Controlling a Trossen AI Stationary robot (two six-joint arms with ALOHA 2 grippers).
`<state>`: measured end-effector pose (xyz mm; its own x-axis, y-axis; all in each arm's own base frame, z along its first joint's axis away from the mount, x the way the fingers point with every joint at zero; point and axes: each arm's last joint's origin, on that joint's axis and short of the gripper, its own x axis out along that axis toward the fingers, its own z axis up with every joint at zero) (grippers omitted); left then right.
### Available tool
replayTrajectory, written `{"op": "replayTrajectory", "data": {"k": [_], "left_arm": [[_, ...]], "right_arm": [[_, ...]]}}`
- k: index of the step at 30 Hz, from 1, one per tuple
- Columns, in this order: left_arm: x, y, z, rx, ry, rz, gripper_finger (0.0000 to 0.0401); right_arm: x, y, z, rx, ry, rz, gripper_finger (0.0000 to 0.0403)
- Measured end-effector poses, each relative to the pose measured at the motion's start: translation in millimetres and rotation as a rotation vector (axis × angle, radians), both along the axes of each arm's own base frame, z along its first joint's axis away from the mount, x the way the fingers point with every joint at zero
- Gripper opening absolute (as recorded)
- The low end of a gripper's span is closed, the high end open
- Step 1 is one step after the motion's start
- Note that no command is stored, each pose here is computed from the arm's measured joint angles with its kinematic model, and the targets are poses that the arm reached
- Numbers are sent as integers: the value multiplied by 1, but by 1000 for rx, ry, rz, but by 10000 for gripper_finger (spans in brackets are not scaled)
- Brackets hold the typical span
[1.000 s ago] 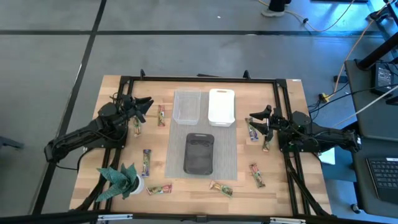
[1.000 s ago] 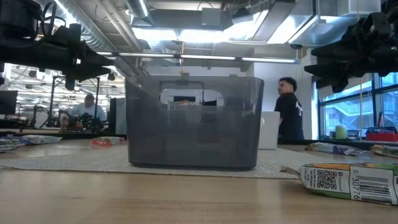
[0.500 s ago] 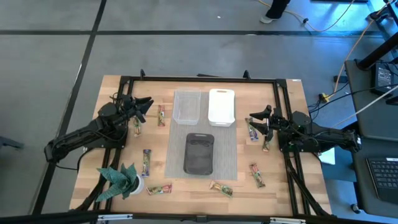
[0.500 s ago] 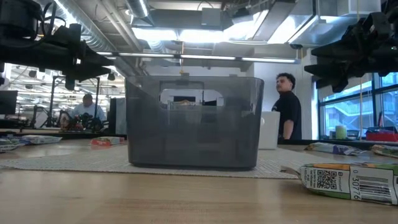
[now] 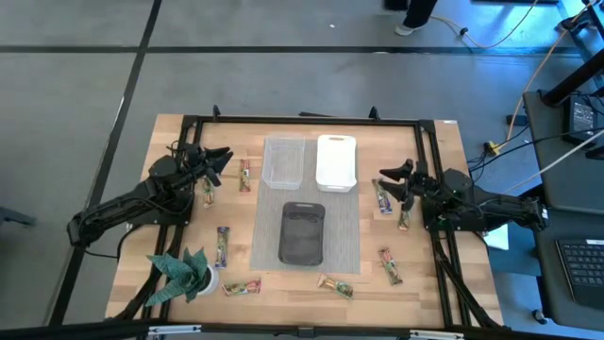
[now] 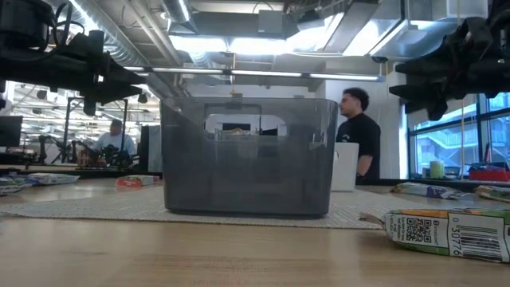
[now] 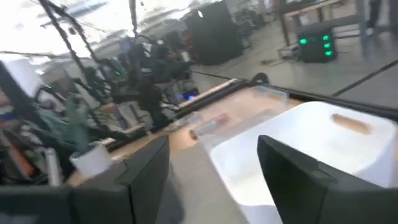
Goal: Pick and place Granola Bars by type
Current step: Put the right blue granola bar into the white bin
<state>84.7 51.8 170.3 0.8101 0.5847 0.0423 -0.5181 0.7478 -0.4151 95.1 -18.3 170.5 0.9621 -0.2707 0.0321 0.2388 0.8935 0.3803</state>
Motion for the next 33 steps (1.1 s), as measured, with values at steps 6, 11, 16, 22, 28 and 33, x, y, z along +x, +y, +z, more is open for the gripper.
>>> {"op": "replayTrajectory", "data": {"k": [6,11,16,22,28,33], "left_arm": [[0,0,0,0,0,0,135],[0,0,0,0,0,0,135],[0,0,0,1,-1,0,135],[0,0,0,0,0,0,135],[0,0,0,0,-1,8,135],[0,0,0,0,-1,8,135]], "right_arm": [[-5,-3,22,43,99,-146,246],[-2,-6,52,96,266,-222,246],[17,-10,76,230,466,-306,246],[50,-12,69,476,755,-344,246],[77,-14,43,655,936,-378,246],[88,-15,22,664,1071,-424,246]]}}
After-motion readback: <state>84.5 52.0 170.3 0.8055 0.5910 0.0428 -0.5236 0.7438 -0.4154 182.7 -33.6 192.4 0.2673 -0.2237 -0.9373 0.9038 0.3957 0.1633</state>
